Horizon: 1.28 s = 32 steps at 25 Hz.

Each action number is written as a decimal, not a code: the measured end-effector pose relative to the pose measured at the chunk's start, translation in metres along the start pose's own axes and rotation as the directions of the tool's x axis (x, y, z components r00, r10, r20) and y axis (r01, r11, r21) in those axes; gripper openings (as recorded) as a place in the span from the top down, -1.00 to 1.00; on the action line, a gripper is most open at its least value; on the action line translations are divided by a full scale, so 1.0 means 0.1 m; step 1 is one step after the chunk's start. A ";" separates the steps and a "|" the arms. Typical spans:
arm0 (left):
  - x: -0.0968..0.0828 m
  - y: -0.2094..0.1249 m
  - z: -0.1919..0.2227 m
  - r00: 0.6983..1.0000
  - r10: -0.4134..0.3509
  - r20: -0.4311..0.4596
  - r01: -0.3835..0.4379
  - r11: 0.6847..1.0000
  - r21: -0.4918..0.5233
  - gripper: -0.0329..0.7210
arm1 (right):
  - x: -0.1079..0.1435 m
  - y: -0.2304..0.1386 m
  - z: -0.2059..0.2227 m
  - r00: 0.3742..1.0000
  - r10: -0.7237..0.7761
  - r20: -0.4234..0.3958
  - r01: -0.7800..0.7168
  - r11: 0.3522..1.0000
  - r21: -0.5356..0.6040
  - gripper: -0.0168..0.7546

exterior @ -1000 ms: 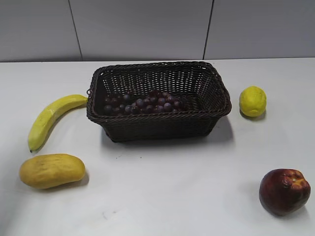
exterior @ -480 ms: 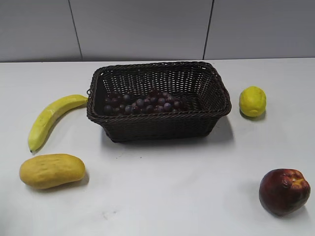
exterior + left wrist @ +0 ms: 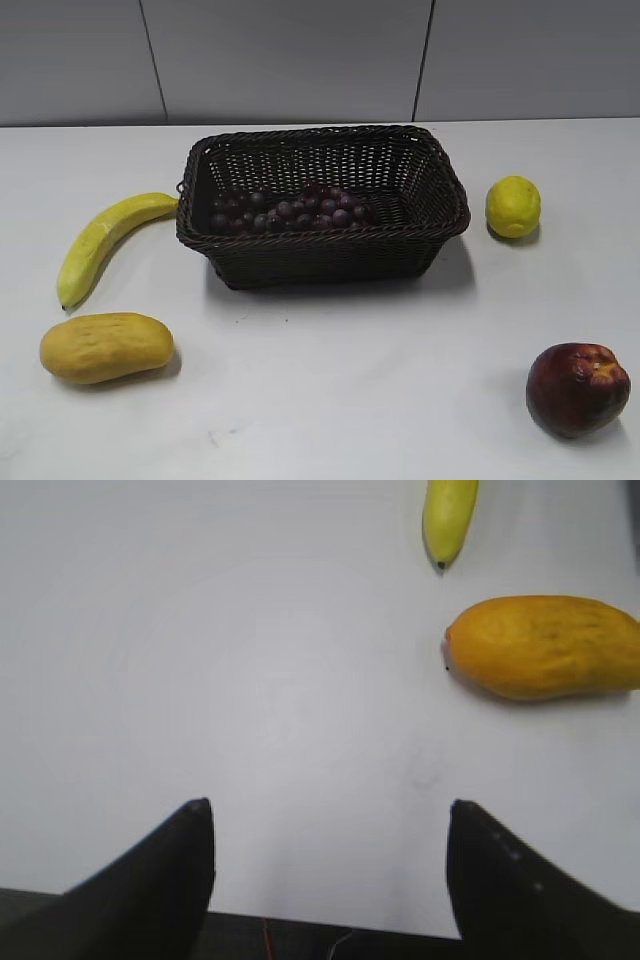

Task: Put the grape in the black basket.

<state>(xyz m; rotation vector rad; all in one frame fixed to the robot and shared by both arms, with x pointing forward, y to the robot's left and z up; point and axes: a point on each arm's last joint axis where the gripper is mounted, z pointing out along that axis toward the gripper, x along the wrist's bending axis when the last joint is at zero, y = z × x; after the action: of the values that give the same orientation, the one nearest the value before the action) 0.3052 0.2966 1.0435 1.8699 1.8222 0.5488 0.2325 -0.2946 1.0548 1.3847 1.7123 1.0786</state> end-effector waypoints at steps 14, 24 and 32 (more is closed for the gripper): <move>-0.02 -0.44 -0.37 1.000 0.021 -0.018 -0.026 0.937 -0.348 -0.55 | 0.00 0.00 0.00 1.000 0.000 0.000 0.000 1.000 0.000 -0.34; -0.02 -0.56 -0.44 0.999 0.025 -0.032 -0.036 0.905 -0.423 -0.55 | 0.00 0.00 0.00 1.000 0.000 0.000 0.000 1.000 0.000 -0.34; -0.02 -0.56 -0.43 0.999 0.025 -0.032 -0.036 0.907 -0.420 -0.55 | 0.00 0.00 0.00 1.000 0.000 0.000 0.000 1.000 0.000 -0.34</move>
<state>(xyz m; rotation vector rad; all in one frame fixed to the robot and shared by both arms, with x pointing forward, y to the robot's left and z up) 0.2344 0.2975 1.0457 1.6015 1.5371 0.9021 0.2325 -0.2946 1.0548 1.3847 1.7123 1.0786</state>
